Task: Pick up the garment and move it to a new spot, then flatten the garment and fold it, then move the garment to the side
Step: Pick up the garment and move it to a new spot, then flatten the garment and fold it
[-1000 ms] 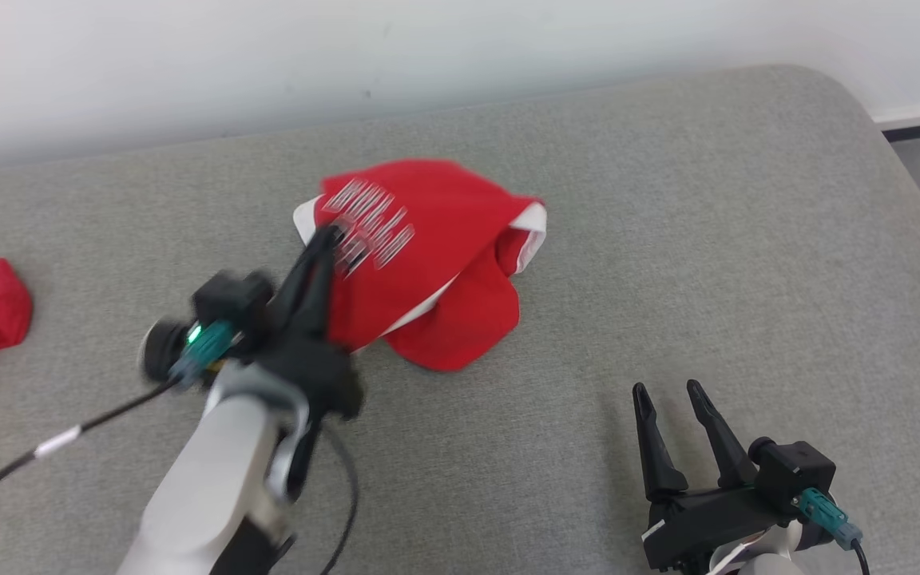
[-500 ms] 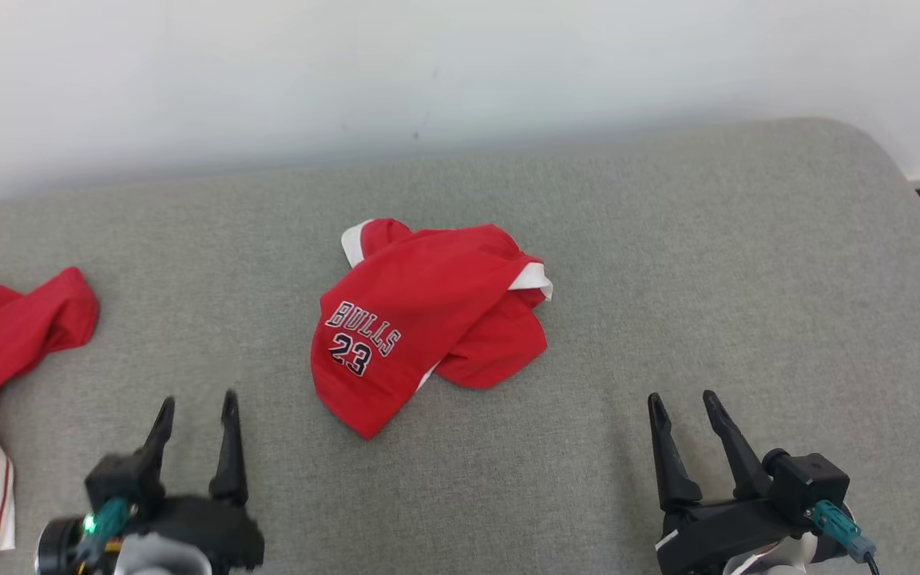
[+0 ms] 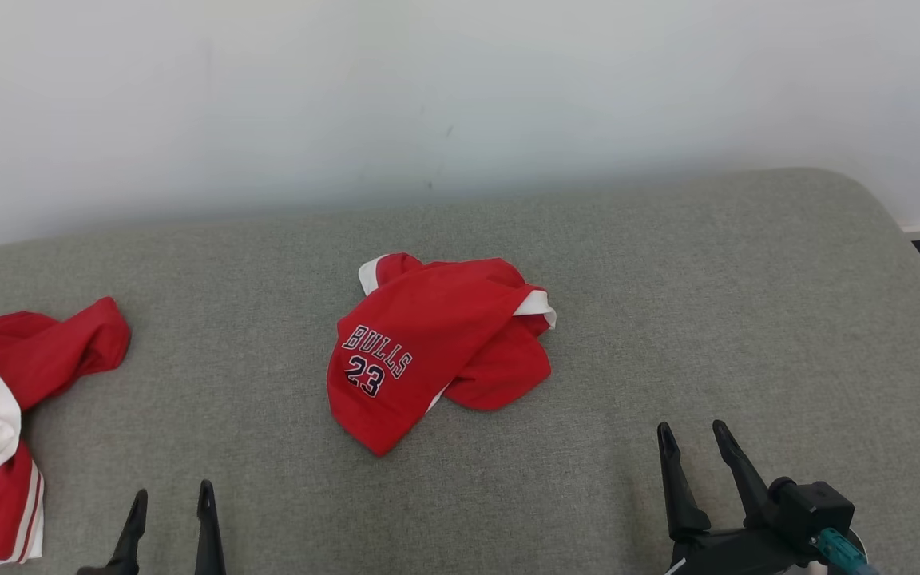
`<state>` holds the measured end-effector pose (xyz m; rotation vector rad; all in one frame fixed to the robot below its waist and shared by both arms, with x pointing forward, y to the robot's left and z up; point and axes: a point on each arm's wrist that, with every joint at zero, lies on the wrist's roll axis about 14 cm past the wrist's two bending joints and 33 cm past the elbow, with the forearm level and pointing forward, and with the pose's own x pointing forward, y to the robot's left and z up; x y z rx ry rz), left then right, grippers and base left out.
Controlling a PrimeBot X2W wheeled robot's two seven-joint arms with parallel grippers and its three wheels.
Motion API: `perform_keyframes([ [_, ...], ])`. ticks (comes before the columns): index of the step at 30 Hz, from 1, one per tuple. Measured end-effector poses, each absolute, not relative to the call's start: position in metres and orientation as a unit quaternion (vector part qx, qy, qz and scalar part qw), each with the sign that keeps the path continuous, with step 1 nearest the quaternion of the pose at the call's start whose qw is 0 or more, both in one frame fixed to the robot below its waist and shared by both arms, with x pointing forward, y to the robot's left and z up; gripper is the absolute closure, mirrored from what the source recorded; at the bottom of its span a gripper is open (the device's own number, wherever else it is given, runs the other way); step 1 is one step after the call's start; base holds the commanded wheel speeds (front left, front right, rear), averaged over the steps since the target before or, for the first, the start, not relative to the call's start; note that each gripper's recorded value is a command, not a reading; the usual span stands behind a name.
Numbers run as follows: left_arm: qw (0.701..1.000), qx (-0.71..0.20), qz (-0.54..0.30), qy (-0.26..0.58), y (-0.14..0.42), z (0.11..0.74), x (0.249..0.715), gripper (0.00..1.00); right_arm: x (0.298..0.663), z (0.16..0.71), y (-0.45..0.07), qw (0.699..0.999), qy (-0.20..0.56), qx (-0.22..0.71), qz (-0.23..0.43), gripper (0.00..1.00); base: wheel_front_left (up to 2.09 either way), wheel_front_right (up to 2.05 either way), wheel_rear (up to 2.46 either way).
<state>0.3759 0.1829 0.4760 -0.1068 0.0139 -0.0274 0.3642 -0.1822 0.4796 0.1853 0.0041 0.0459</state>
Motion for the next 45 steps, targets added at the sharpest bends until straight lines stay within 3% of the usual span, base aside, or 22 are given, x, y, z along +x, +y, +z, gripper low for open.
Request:
perform_keyframes([
  [18, 0.997, -0.067, -0.028, 0.03, 0.173, 0.461, 0.353, 0.0, 0.365, 0.474, -0.171, 0.995, 0.011, 0.093, 0.038, 0.0, 0.0, 0.0, 0.0],
  [27, 0.992, -0.095, -0.072, 0.038, 0.141, 0.457, 0.374, 0.0, 0.379, 0.466, -0.166, 0.994, 0.024, 0.091, 0.047, 0.0, 0.0, 0.0, 0.0],
  [45, 0.967, -0.141, -0.166, 0.132, 0.067, 0.398, 0.414, 0.0, 0.407, 0.435, -0.183, 0.995, 0.062, 0.078, 0.029, 0.0, 0.0, 0.0, 0.0],
])
